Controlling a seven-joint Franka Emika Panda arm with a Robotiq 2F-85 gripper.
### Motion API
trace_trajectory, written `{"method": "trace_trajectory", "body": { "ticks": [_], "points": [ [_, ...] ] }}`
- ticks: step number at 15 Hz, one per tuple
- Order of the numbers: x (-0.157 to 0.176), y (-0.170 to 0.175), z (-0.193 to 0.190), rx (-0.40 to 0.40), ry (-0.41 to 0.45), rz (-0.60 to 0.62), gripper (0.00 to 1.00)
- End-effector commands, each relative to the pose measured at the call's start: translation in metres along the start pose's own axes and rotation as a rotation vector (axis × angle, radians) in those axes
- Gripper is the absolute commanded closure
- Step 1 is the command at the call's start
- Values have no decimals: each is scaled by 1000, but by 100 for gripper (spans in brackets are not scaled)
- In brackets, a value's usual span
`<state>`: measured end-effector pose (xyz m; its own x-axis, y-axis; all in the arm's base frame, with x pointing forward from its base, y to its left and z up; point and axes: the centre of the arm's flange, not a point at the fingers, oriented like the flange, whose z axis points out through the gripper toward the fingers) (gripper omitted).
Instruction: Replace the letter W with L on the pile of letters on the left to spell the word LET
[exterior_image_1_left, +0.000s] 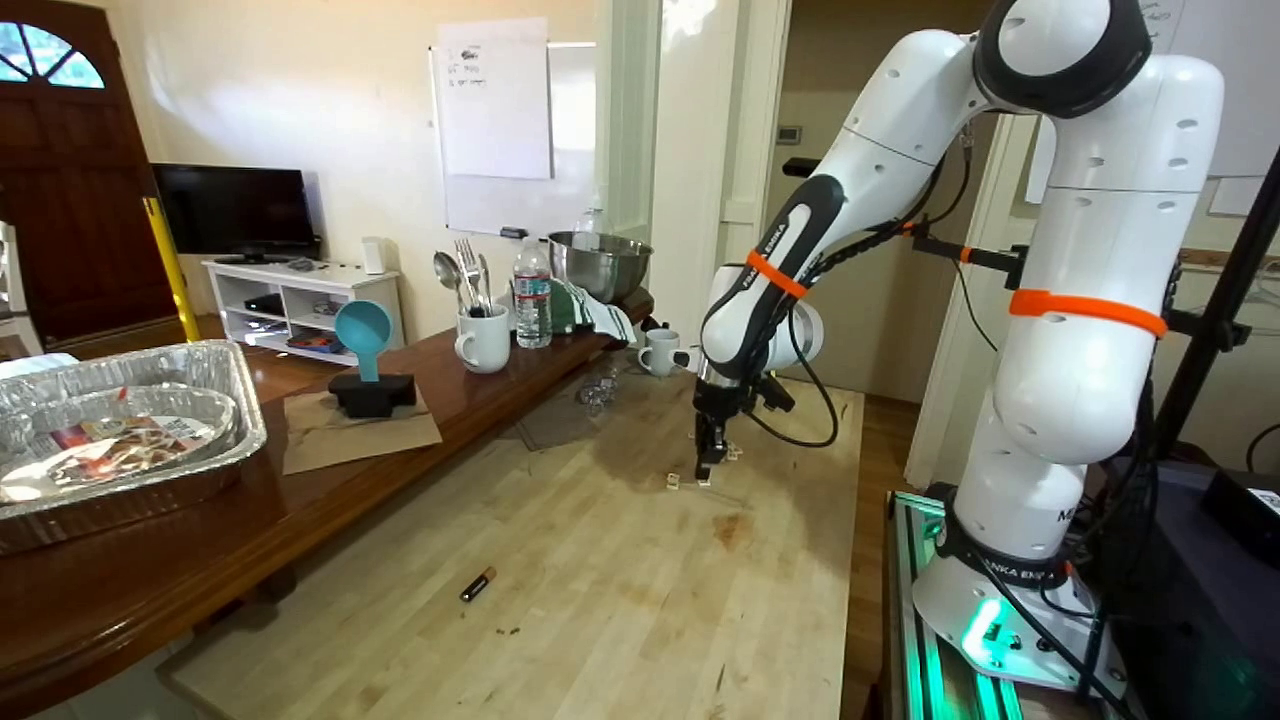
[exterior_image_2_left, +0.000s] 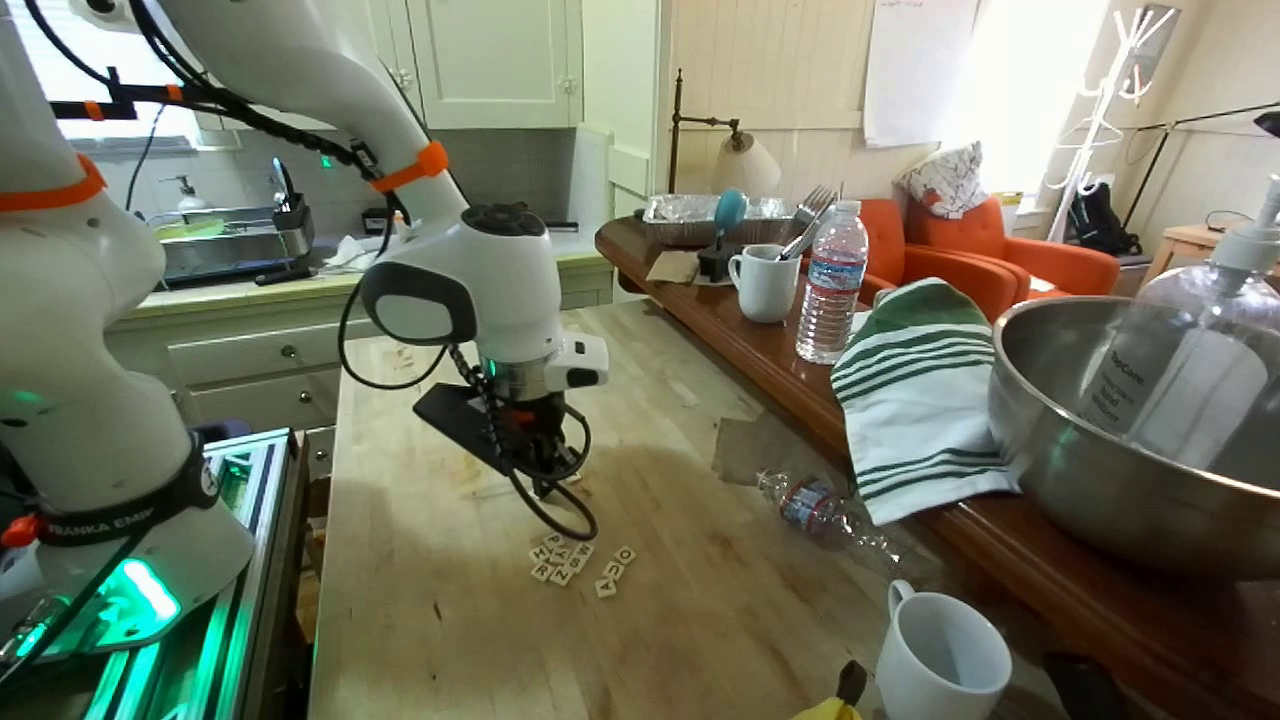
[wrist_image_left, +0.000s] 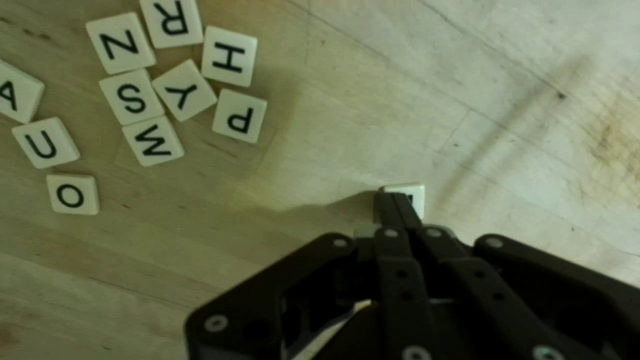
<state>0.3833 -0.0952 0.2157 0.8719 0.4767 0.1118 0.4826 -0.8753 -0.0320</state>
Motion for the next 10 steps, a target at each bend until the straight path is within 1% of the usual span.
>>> {"method": "trace_trajectory", "body": {
  "ticks": [1, 10],
  "points": [
    [-22, -23, 2, 12, -32, -33, 100],
    [-18, -36, 7, -1, -24, 16, 100]
  ]
}}
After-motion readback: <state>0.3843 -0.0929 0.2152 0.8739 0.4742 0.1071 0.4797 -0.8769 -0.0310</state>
